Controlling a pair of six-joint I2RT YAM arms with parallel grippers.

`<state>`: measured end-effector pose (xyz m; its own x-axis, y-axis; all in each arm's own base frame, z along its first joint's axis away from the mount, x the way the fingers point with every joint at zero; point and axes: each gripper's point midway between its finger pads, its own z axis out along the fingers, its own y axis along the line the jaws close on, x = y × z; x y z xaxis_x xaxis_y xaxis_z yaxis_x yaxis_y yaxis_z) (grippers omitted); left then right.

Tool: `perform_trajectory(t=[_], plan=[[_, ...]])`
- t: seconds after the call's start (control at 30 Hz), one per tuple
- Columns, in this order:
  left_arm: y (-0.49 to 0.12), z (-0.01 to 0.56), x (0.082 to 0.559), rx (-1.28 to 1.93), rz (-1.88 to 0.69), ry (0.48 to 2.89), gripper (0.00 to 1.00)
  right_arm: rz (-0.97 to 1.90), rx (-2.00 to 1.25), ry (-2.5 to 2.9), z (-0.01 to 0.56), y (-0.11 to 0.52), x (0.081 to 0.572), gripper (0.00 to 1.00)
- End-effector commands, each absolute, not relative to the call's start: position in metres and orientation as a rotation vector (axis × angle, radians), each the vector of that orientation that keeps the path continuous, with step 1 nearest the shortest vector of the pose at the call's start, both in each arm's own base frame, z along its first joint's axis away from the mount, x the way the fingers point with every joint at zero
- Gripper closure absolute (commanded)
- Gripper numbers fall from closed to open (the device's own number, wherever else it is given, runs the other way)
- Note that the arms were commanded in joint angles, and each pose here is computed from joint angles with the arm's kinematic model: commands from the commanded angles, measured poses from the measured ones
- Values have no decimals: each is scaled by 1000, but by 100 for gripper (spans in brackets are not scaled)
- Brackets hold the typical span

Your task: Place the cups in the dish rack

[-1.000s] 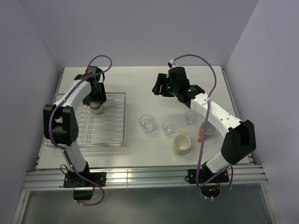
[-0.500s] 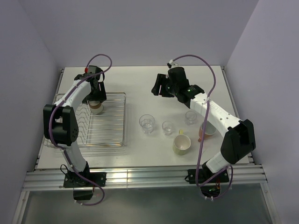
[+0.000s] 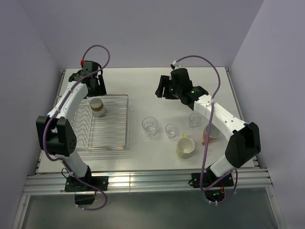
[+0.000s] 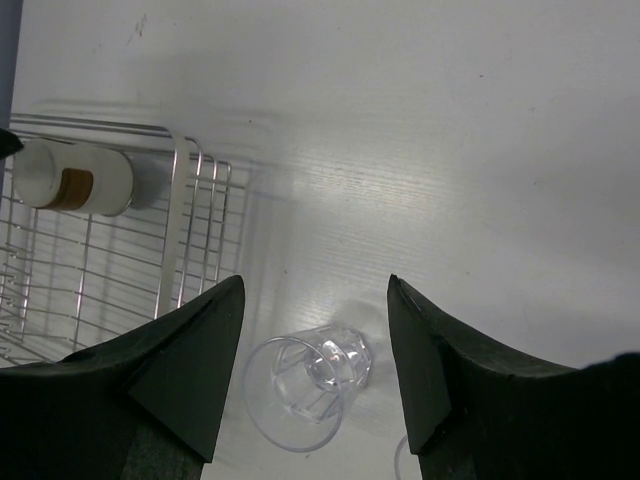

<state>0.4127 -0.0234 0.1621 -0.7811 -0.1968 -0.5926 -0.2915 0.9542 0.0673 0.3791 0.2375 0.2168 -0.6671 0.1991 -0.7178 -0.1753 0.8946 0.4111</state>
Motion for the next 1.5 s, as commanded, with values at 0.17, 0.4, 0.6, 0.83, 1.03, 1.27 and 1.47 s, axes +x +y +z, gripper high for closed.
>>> perform_trajectory(t=[0.17, 0.4, 0.6, 0.83, 1.03, 1.27, 1.47], plan=[[-44, 273, 408, -359, 32, 2176, 18, 457, -110, 2176, 241, 260, 348, 33], [-76, 325, 378, -275, -243, 2033, 18, 419, -236, 2226, 203, 293, 312, 37], [-77, 349, 361, -252, -290, 1970, 18, 360, -334, 2291, 171, 318, 290, 43], [-75, 349, 355, -223, -277, 1974, 17, 275, -406, 2366, 131, 331, 272, 45], [-75, 345, 353, -213, -273, 1975, 17, 228, -416, 2397, 114, 332, 266, 51], [-74, 342, 352, -208, -265, 1981, 17, 165, -435, 2429, 93, 330, 267, 60], [-73, 338, 350, -210, -261, 1987, 17, 140, -453, 2444, 79, 331, 269, 65]])
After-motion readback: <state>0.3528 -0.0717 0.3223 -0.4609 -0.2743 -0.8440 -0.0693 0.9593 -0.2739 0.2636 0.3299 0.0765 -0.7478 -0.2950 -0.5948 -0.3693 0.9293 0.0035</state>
